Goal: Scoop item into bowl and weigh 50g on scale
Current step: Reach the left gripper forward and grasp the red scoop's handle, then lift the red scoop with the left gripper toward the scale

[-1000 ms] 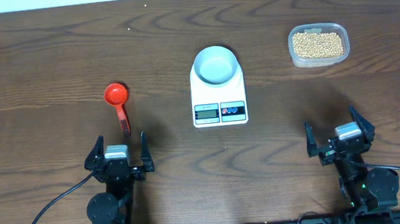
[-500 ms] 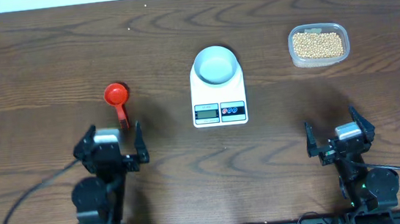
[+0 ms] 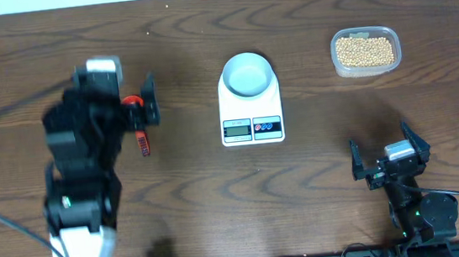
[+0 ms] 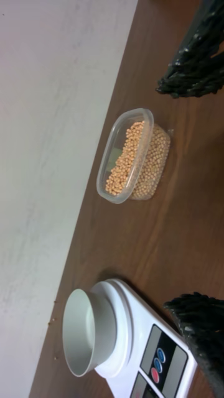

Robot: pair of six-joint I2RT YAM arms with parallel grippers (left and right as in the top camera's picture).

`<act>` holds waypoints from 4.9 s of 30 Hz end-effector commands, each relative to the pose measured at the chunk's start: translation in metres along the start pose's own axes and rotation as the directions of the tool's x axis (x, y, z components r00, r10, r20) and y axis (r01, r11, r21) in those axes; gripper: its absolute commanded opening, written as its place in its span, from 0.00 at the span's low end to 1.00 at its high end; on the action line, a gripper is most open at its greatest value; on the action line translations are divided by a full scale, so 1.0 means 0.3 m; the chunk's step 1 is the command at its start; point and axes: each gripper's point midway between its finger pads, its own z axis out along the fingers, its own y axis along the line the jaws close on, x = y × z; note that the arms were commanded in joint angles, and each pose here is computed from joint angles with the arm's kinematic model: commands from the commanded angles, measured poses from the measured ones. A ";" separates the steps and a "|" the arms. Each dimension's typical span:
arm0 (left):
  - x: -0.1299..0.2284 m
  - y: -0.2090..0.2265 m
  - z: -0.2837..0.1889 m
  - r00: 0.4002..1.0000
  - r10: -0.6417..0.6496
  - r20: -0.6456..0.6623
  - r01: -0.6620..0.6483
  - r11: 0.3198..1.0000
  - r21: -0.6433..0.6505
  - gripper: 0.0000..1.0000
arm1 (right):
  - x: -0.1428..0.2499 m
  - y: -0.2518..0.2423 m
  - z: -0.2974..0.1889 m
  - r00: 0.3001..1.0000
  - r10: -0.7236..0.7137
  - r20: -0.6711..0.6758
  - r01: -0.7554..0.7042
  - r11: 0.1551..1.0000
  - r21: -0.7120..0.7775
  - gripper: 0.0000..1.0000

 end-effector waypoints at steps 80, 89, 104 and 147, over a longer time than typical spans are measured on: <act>0.904 0.333 0.546 0.465 -0.209 -0.860 0.186 0.973 -0.136 0.08 | 0.001 0.001 0.000 1.000 -0.010 0.001 0.010 1.000 0.001 0.99; 0.780 0.351 0.561 0.481 -0.467 -0.742 0.320 0.881 -0.348 0.07 | 0.001 0.001 0.000 1.000 -0.009 0.001 0.009 1.000 0.001 0.99; 0.243 0.232 0.404 0.073 -0.968 -0.238 0.866 0.180 -0.467 0.08 | 0.001 0.001 0.000 1.000 -0.010 0.001 0.010 1.000 0.001 0.99; 0.198 -0.279 0.363 -0.076 -0.887 -0.455 0.859 0.173 -0.482 0.08 | -0.589 0.114 0.128 0.978 0.116 0.171 -0.029 0.897 -0.442 0.99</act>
